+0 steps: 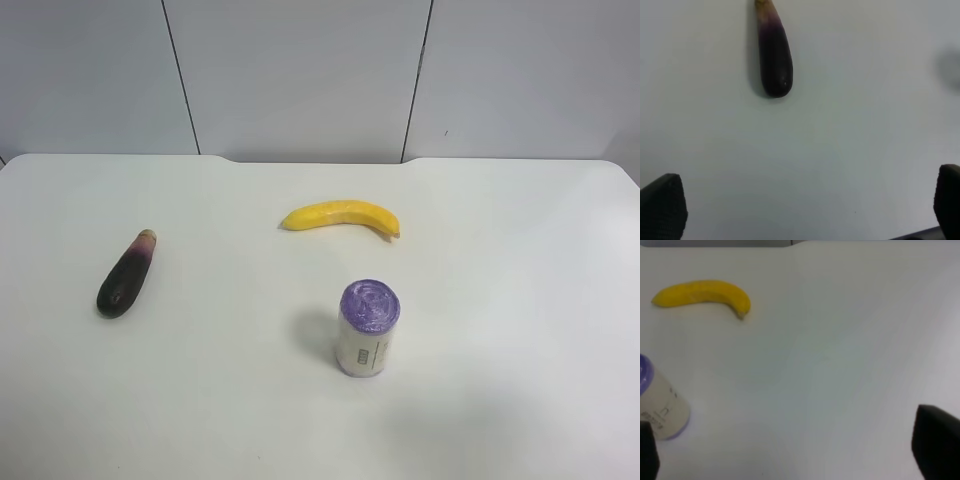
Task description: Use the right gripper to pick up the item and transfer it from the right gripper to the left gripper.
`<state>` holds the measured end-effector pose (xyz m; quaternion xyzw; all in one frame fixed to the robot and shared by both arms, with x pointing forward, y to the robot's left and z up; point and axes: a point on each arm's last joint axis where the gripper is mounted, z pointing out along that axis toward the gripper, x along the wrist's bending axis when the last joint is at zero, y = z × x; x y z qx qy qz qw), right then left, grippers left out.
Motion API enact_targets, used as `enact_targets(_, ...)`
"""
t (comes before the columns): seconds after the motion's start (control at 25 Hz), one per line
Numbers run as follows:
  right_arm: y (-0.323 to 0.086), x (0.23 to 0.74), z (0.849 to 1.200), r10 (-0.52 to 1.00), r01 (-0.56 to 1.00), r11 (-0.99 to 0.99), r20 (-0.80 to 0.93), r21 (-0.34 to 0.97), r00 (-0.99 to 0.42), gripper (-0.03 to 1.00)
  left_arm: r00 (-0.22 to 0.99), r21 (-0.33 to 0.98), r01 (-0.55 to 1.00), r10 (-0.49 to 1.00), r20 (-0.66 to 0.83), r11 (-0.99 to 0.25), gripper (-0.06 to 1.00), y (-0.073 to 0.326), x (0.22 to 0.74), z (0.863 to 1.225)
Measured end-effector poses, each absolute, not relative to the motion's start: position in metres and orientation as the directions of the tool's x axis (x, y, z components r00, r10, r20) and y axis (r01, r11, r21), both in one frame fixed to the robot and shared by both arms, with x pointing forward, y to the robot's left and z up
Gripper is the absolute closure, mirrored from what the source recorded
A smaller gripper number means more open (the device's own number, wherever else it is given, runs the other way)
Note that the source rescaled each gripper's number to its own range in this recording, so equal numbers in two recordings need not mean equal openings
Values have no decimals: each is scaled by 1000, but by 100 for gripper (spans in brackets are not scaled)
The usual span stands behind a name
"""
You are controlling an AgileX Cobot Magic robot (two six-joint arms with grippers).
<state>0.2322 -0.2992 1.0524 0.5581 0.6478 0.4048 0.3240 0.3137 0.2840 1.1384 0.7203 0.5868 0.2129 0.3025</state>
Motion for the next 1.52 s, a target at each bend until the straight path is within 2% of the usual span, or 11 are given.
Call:
enact_targets(0.32,-299,232,1052,985,461,49,32,886,-167,-3,211,815,571,977,-32,-97,-5,286,247,1116)
enact_targets(0.72,-299,232,1052,985,461,49,32,886,-167,-3,207,911,406,978,-13,-74,-5,288,200,1093)
enact_targets(1.24,-299,232,1052,985,461,49,32,886,-167,-3,166,891,448,986,3,-78,-5,291,230,1054)
enact_targets(1.52,-299,232,1052,985,461,49,32,886,-167,-3,117,898,438,993,-10,-43,-5,294,232,1055)
